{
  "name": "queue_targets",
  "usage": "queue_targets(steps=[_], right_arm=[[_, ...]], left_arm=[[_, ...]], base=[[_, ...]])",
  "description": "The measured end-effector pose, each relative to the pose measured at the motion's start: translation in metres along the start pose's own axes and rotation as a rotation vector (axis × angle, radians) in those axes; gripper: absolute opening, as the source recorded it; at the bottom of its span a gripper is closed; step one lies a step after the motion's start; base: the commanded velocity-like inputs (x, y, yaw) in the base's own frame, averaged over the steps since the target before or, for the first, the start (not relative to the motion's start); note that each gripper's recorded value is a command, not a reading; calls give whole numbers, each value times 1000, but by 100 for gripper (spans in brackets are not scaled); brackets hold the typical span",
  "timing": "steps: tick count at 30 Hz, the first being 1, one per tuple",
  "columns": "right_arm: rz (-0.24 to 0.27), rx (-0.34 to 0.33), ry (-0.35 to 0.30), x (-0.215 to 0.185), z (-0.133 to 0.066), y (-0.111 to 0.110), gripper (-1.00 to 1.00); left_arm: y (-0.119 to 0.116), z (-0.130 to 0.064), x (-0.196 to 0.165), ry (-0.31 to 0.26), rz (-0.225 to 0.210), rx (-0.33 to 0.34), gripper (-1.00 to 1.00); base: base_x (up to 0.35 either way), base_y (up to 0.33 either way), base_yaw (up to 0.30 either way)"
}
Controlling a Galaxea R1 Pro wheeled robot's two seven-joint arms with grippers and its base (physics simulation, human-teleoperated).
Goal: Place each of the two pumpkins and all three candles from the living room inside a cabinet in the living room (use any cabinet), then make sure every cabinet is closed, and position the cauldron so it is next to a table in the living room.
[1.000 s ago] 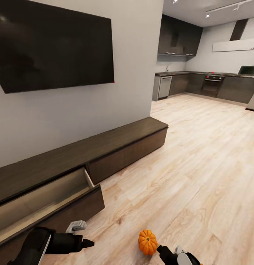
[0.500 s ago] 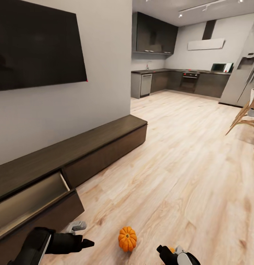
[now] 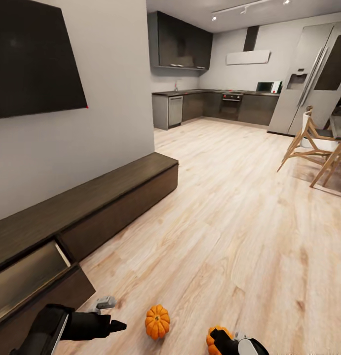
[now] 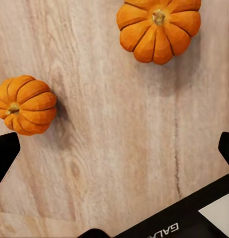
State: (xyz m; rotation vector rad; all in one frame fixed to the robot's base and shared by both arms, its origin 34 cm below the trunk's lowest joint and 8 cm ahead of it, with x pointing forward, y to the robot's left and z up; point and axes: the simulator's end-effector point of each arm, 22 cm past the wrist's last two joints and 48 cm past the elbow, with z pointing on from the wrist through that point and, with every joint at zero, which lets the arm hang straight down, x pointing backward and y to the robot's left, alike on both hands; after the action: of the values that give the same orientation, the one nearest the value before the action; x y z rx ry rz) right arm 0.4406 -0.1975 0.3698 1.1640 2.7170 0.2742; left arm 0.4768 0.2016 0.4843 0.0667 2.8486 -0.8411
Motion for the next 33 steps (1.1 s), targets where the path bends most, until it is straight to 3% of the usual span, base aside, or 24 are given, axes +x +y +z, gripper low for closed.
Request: queue_targets(steps=[28,33], right_arm=[[0,19,12,2,5,-9,100],[1,19,13,3,5,-9,100]], left_arm=[[4,6,5,19,-13,0,100],[4,6,6,20,-14,0,100]], base=[[91,-4,-257],[60,1,-97]])
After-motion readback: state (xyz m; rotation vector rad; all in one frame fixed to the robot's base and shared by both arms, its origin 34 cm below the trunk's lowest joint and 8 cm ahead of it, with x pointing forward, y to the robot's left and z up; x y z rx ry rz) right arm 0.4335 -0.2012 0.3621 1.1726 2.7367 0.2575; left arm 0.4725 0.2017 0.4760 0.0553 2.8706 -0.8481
